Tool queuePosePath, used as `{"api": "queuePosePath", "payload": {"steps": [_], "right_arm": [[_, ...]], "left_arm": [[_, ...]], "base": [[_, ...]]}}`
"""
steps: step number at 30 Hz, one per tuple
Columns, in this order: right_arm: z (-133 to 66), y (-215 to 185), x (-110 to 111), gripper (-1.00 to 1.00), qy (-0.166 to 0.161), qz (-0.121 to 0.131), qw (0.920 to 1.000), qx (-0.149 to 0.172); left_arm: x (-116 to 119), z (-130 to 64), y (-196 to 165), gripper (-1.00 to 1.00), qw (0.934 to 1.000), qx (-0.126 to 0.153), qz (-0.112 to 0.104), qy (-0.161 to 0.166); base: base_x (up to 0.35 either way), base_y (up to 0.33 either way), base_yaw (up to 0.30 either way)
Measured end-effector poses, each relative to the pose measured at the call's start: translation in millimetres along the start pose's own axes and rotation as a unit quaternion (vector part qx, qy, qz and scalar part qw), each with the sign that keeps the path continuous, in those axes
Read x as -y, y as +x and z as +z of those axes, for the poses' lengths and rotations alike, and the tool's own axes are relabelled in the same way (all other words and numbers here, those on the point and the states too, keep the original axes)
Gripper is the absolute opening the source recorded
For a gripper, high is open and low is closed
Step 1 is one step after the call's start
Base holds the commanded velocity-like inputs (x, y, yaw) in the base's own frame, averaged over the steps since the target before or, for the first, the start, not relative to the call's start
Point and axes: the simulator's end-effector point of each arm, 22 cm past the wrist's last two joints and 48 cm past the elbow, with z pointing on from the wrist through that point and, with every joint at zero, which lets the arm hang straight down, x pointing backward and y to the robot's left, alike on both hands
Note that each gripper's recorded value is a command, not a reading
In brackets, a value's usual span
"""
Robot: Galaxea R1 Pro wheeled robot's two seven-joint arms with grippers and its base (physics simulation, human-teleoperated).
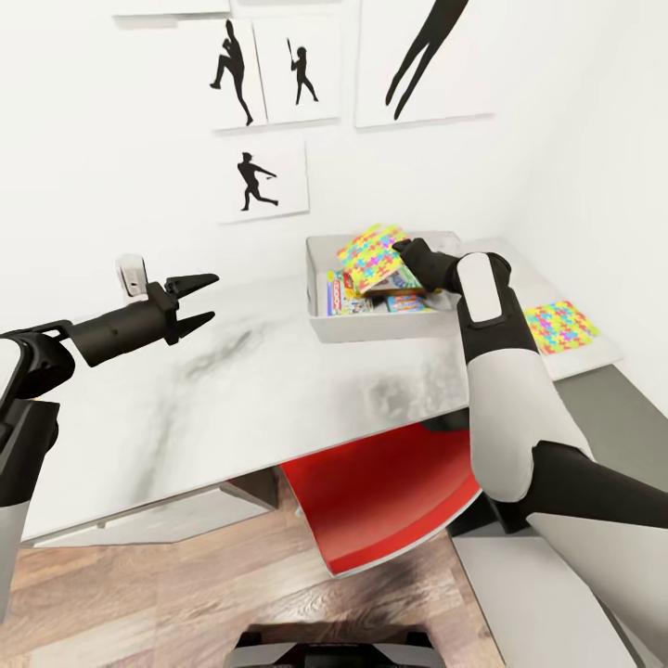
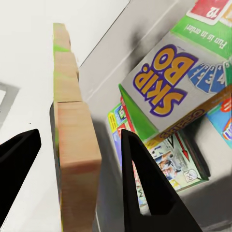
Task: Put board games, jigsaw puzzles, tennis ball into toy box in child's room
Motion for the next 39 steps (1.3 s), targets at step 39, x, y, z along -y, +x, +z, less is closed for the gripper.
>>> {"api": "queuePosePath", "payload": {"steps": [39], "right_arm": [[13.7, -25, 31, -1.0, 0.072, 0.063, 0.9931, 0.067]], "left_arm": [[0, 12.4, 7, 1.0, 0.9999, -0.015, 0.004, 0.002]], "base": [[0.0, 0.0, 0.0]]}}
